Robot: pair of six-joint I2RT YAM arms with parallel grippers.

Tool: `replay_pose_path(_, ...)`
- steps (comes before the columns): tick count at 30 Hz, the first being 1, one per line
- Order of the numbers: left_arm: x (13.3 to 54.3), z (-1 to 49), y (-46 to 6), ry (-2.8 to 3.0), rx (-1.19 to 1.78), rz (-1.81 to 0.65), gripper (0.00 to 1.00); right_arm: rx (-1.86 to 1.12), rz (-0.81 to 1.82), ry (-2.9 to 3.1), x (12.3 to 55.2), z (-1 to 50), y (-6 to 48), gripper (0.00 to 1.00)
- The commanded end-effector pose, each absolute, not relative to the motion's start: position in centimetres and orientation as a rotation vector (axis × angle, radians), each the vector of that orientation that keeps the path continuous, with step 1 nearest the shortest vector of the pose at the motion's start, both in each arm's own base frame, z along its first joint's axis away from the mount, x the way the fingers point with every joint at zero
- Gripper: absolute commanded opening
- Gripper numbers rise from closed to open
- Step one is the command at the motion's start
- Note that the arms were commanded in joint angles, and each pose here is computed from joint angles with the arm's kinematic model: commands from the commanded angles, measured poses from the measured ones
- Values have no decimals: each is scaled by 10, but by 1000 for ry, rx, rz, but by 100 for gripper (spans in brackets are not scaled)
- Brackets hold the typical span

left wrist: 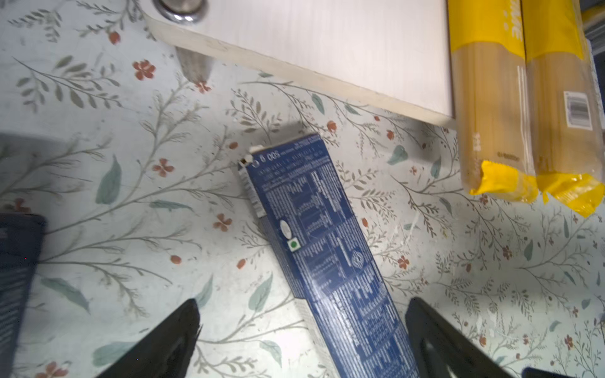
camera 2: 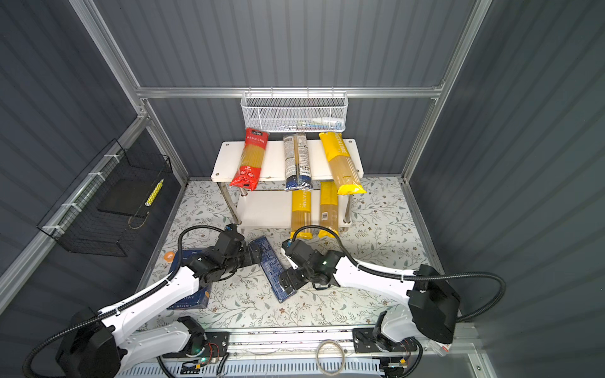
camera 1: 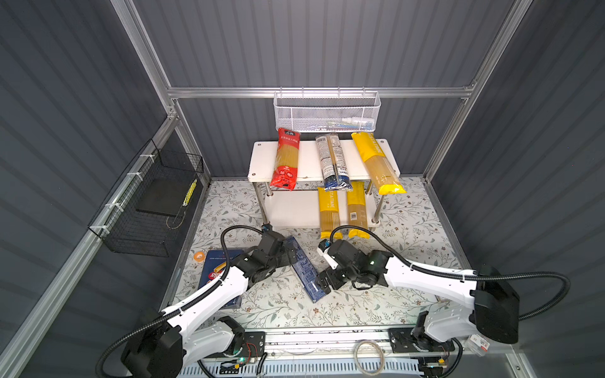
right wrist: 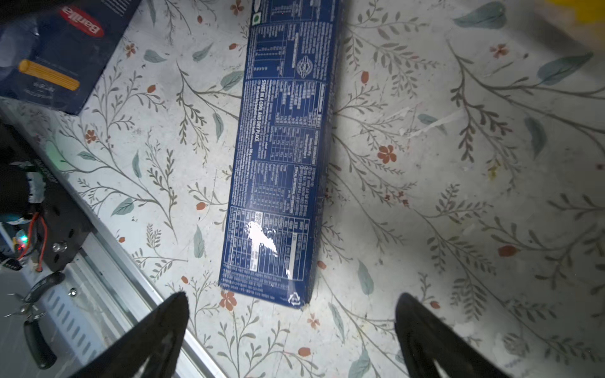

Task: Arrange pasta packages on shelves
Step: Rotate the pasta box at the center of the table, then pick up the pasta box from the center of the table.

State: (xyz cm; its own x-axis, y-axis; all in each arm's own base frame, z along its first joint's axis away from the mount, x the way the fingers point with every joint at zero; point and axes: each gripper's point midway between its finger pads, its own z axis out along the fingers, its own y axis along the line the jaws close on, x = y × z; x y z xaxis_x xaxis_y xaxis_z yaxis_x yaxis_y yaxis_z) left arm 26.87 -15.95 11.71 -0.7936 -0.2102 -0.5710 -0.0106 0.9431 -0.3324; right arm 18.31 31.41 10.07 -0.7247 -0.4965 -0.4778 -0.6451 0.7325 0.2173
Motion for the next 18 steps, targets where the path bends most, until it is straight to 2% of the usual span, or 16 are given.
replay_pose_path(1,278,116,-146,2447,-110,-401,99,-973,433,2545,181,98,325,99)
replay_pose_path(7,303,123,-135,2367,-86,-433,99,-1017,424,2580,177,72,354,99)
replay_pose_path(18,299,109,-110,2282,-100,-446,99,-1016,216,2643,185,37,353,99)
